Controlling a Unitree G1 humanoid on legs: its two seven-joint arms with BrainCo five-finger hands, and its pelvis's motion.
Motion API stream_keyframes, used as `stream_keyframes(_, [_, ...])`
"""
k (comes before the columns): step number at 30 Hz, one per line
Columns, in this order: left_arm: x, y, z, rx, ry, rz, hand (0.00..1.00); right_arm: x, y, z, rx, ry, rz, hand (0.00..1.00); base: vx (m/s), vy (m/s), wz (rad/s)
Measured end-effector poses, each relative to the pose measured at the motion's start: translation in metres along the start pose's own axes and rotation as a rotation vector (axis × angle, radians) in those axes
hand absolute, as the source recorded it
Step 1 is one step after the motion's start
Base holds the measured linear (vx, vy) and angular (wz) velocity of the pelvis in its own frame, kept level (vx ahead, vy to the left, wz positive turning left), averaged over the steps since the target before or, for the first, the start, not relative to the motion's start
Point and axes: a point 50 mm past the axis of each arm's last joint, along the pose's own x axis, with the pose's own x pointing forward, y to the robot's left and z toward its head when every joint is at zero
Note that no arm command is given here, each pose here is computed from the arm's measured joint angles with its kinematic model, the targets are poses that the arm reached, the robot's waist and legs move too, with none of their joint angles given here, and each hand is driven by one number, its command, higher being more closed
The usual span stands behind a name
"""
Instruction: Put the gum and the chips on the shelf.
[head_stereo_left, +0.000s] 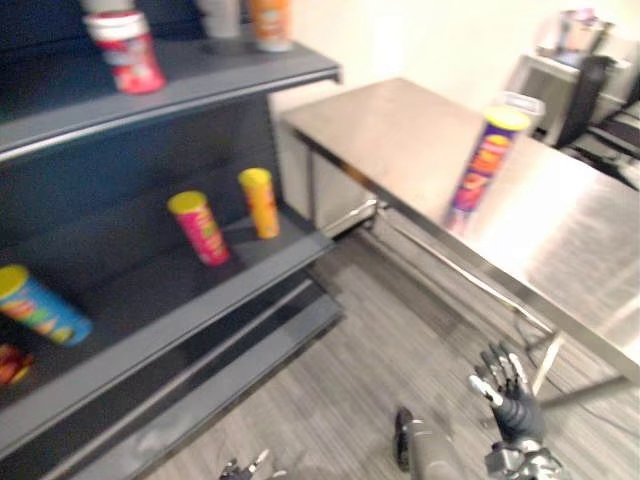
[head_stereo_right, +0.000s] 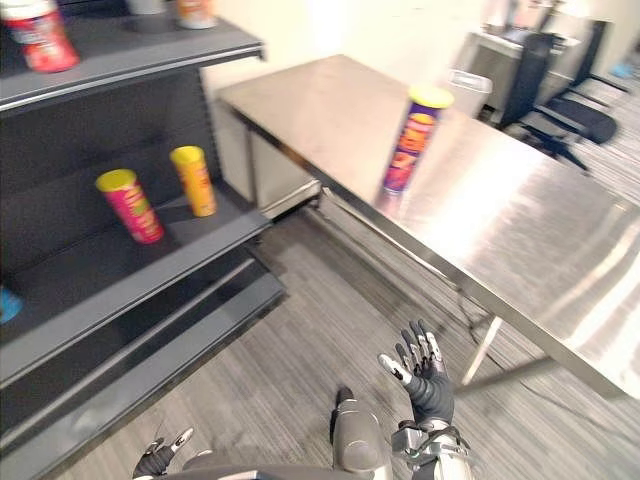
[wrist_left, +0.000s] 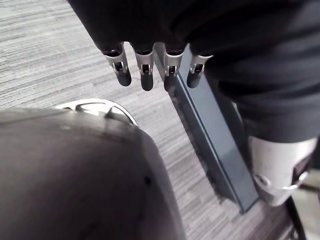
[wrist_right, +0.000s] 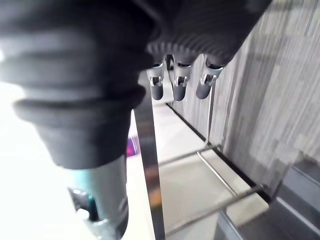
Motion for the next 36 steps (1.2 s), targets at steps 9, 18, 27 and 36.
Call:
stream_keyframes(9, [0.004,-0.017,0.007,-0.013,0.009,-0.049,0.00,0.024,-0.012,-0.008,-0.039,0.021,0.001,0.00,0.14,-0.255,-1.12])
stream_keyframes(18, [0.007,-0.051,0.036,-0.043,-0.060,-0.129,0.00,0.022,-0.027,0.005,-0.100,-0.014,-0.050,0.00,0.11,-0.124,-0.31])
stream_keyframes(27, [0.002,-0.031,0.019,-0.251,-0.052,-0.039,0.00,0.021,-0.034,0.010,-0.159,-0.020,-0.055,0.00,0.14,0.060,-0.40])
stream_keyframes(36, [0.001,-0.018,0.008,-0.282,-0.022,0.003,0.00,0.021,-0.032,-0.001,-0.141,0.020,-0.048,0.00,0.06,0.110,0.01])
